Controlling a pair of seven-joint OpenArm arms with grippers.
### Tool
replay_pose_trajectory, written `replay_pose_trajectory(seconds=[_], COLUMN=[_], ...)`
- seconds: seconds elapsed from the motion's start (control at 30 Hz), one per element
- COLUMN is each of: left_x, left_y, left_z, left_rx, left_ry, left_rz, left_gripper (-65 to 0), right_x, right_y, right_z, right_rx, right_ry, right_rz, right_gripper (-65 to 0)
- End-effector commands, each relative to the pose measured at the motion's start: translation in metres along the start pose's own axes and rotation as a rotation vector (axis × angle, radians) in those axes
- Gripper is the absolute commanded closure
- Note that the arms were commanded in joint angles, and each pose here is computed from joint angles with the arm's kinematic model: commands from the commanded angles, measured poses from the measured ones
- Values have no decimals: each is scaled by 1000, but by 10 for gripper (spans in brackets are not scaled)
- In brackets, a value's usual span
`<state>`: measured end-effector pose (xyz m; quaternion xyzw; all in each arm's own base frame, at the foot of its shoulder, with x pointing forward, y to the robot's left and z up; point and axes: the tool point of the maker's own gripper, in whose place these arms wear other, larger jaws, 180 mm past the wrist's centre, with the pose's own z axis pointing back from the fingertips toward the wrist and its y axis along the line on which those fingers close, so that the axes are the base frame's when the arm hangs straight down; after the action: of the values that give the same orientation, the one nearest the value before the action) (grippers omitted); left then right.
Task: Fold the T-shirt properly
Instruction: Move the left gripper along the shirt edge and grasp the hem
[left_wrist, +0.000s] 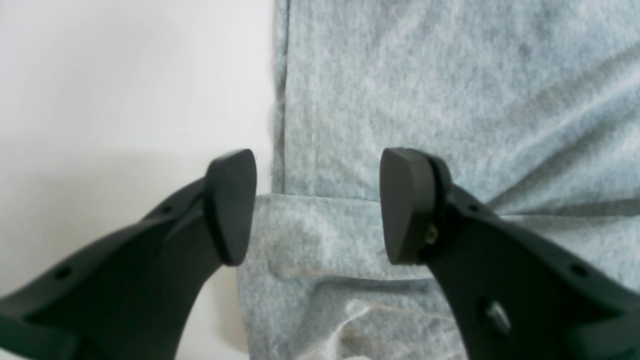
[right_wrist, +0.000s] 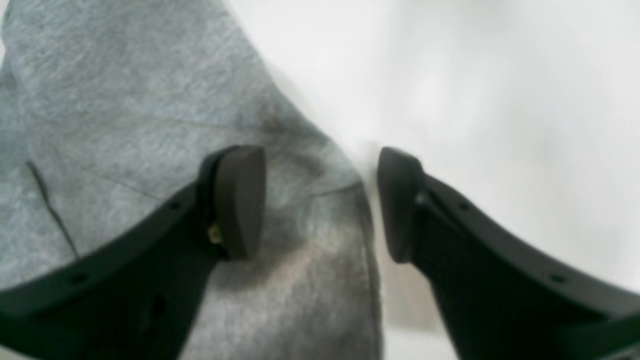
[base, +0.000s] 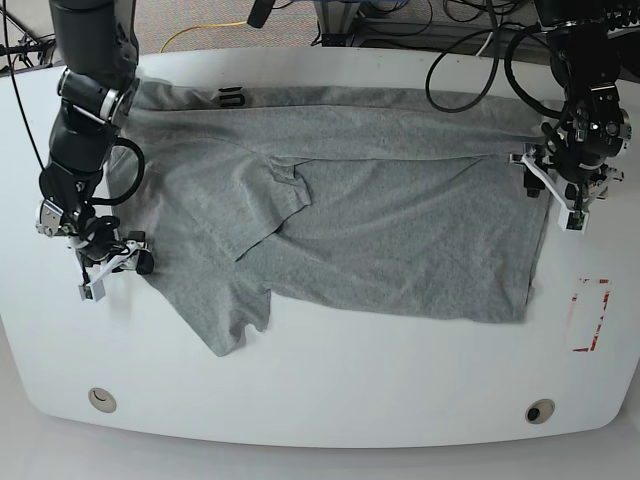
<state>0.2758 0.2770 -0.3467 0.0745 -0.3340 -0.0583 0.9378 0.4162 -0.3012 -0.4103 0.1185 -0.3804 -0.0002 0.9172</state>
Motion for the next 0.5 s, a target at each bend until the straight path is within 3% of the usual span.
replay_pose_trajectory(seconds=[0.0, 0.07, 0.27, 0.47], left_x=[14, 15, 38, 67], left_y=[5, 6, 14, 41], left_z=[4, 4, -2, -20], left_rx=[16, 18, 30, 51], left_ry=[-42, -44, -84, -113], left_rz=[-9, -7, 18, 126], left_gripper=[-367, -367, -371, -371], right_x=[20, 16, 15, 14], right_y=[4, 9, 16, 29], right_z=[0, -2, -7, -13], right_rx=[10, 18, 33, 55], right_ry=[-50, -44, -45, -45], right_rz=[5, 1, -3, -8], right_gripper=[-430, -434, -369, -230])
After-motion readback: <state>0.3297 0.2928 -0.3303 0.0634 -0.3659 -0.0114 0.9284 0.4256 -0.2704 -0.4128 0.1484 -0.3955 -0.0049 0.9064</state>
